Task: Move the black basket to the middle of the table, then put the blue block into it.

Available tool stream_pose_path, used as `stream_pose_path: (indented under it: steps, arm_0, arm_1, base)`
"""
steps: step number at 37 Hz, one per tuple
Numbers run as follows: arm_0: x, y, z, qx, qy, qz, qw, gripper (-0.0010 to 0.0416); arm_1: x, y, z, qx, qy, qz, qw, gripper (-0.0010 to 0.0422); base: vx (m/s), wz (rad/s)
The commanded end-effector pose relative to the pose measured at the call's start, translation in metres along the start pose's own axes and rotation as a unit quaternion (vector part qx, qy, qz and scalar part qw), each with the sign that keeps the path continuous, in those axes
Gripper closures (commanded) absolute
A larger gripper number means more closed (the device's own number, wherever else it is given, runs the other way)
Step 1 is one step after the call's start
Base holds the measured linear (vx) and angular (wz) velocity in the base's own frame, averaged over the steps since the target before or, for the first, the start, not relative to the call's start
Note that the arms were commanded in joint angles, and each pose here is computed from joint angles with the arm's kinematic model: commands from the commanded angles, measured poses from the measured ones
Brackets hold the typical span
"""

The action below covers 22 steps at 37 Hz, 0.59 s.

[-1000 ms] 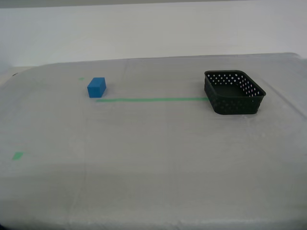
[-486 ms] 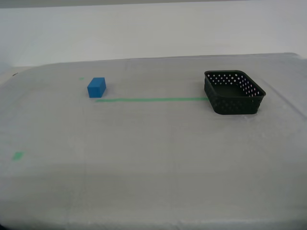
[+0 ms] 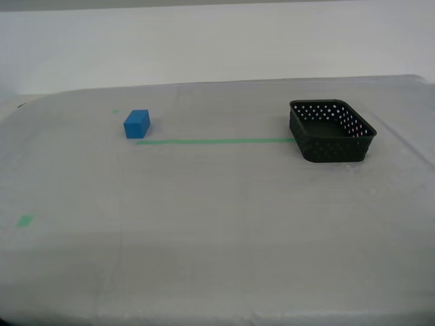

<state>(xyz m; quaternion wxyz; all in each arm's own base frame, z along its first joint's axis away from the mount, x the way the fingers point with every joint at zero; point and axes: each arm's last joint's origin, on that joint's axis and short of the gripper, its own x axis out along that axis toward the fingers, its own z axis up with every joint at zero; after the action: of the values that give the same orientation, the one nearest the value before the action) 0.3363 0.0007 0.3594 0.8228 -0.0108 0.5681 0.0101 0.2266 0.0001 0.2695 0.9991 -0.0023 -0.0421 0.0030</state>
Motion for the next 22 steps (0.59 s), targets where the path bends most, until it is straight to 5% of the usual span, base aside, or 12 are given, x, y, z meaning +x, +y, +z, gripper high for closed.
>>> stream_pose_path:
  steps: [1,6,22]
  arm_0:
    - [-0.0003,0.0008,-0.0004,0.014,0.002,0.002,1.0,0.0038]
    - [-0.0003,0.001,-0.0002,0.02,0.001,0.002,1.0,0.0001]
    - [-0.0003,0.0033,0.0,0.046,0.0,0.01,0.999,0.0005]
  arm_1:
    - [0.0,-0.0001,0.0007,0.001,-0.003,0.0,1.0,0.0412]
    - [0.0,-0.0001,0.0007,0.001,-0.003,0.0,1.0,0.0412]
    - [0.0,-0.0001,0.0007,0.001,-0.003,0.0,1.0,0.0412]
  base:
    - [0.0,0.0]
    - [0.0,0.0]
    - [0.0,0.0]
